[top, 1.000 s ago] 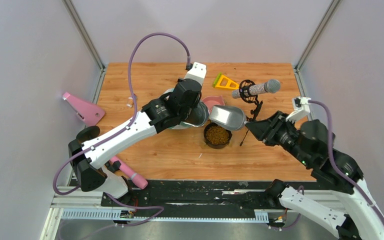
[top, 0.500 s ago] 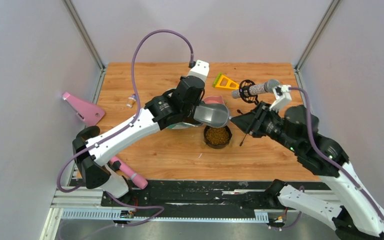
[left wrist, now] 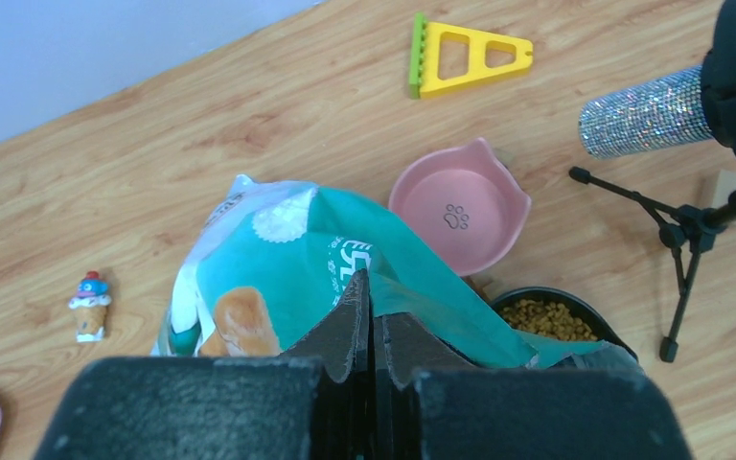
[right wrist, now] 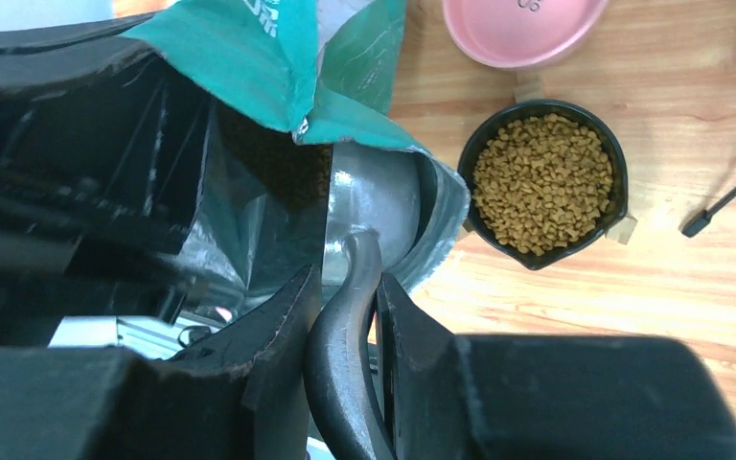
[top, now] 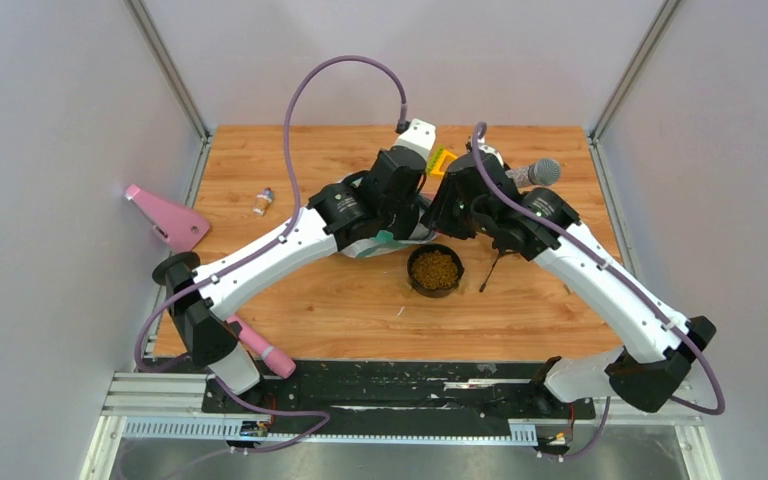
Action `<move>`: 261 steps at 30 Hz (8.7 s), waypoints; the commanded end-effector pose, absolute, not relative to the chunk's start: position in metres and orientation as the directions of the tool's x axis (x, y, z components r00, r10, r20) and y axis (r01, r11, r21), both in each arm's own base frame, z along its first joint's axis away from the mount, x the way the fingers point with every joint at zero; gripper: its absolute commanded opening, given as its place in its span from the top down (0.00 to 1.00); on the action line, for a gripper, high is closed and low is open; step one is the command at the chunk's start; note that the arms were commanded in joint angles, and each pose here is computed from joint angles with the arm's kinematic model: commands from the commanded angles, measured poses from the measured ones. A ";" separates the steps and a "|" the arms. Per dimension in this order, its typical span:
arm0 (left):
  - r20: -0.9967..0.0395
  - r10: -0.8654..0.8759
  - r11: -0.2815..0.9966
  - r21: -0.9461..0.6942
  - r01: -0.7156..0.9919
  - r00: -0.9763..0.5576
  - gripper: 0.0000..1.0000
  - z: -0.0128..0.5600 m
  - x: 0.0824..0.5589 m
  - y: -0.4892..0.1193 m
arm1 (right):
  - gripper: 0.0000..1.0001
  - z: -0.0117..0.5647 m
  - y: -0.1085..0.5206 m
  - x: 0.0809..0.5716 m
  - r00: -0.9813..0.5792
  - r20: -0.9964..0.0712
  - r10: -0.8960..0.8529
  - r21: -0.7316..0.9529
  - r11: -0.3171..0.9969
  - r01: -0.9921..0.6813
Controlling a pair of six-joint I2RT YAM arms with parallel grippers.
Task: Serve the pet food
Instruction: Collect the pet food from the pet food bag, then pour the pet food into the pet food bowl.
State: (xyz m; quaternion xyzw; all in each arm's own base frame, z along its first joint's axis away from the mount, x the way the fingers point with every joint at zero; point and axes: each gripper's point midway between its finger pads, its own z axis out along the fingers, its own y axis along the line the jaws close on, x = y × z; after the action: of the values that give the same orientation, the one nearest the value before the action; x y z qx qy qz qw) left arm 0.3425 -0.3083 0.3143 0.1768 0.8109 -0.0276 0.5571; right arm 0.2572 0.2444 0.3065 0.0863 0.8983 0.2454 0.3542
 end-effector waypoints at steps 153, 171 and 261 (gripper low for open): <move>-0.977 0.043 0.998 0.033 0.050 -0.209 1.00 0.372 0.358 -0.262 | 1.00 0.311 0.123 0.160 -0.357 -0.314 0.879 0.943 0.247 -0.222; -0.979 0.023 0.998 0.010 0.067 -0.204 1.00 0.376 0.351 -0.258 | 1.00 0.267 0.134 0.212 -0.291 -0.433 0.853 0.890 0.456 0.012; -0.980 0.016 0.995 -0.004 0.099 -0.201 1.00 0.377 0.342 -0.252 | 1.00 0.236 0.179 0.343 -0.359 -0.904 0.232 0.224 0.972 0.065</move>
State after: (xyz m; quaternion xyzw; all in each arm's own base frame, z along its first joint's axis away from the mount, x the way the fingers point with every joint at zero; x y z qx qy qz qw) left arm 0.3433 -0.2717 0.3193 0.1041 0.8112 -0.0031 0.5754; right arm 0.3329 0.1786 0.2083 0.1107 0.8337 0.0837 0.5345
